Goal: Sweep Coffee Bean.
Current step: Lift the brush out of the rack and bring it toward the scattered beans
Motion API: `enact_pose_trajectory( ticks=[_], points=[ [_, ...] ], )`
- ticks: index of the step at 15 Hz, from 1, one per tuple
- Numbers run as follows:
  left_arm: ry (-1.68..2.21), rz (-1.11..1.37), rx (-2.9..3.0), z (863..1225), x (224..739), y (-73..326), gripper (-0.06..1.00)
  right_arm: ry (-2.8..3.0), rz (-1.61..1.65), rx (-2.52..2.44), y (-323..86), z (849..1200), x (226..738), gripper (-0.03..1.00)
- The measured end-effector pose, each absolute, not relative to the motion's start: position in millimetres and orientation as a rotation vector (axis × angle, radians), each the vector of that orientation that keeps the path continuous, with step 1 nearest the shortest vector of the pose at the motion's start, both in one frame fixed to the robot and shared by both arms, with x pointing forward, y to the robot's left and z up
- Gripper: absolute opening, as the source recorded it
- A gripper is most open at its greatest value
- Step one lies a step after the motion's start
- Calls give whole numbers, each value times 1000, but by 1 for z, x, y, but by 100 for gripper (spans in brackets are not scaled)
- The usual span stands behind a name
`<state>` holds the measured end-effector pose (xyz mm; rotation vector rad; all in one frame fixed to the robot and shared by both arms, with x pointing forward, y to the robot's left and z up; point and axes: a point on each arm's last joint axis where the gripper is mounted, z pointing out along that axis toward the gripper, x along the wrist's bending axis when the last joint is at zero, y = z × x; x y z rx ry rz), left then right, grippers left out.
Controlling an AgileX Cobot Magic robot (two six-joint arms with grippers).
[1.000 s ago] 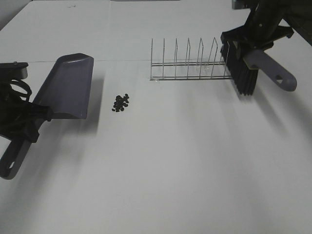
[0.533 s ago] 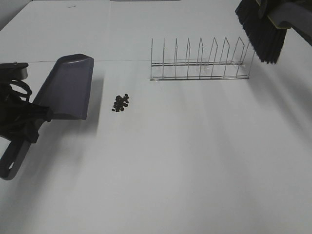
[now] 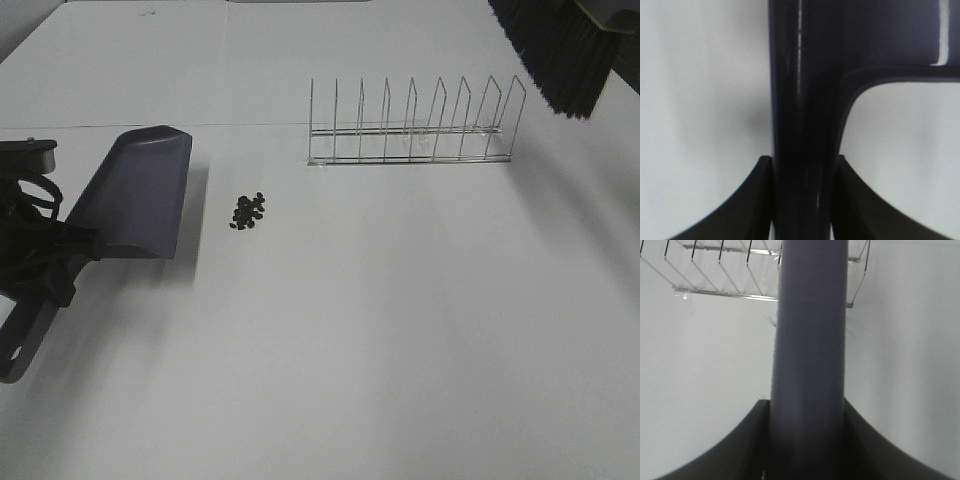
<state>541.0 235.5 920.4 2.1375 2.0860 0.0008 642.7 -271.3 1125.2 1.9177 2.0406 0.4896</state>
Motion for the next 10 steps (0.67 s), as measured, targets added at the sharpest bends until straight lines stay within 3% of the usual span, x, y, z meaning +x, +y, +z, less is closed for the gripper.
enact_pose_trajectory(
  ticks=[4, 7, 10],
  points=[
    [2098, -3, 2140, 918, 539, 236, 26, 2098, 491, 2013, -268, 1095, 598, 35],
    [2123, -60, 2208, 896, 539, 232, 26, 2126, 478, 2066, -266, 1051, 588, 35],
    [2110, -82, 2279, 878, 540, 215, 26, 2078, 549, 2059, -265, 1032, 588, 35]
  ],
)
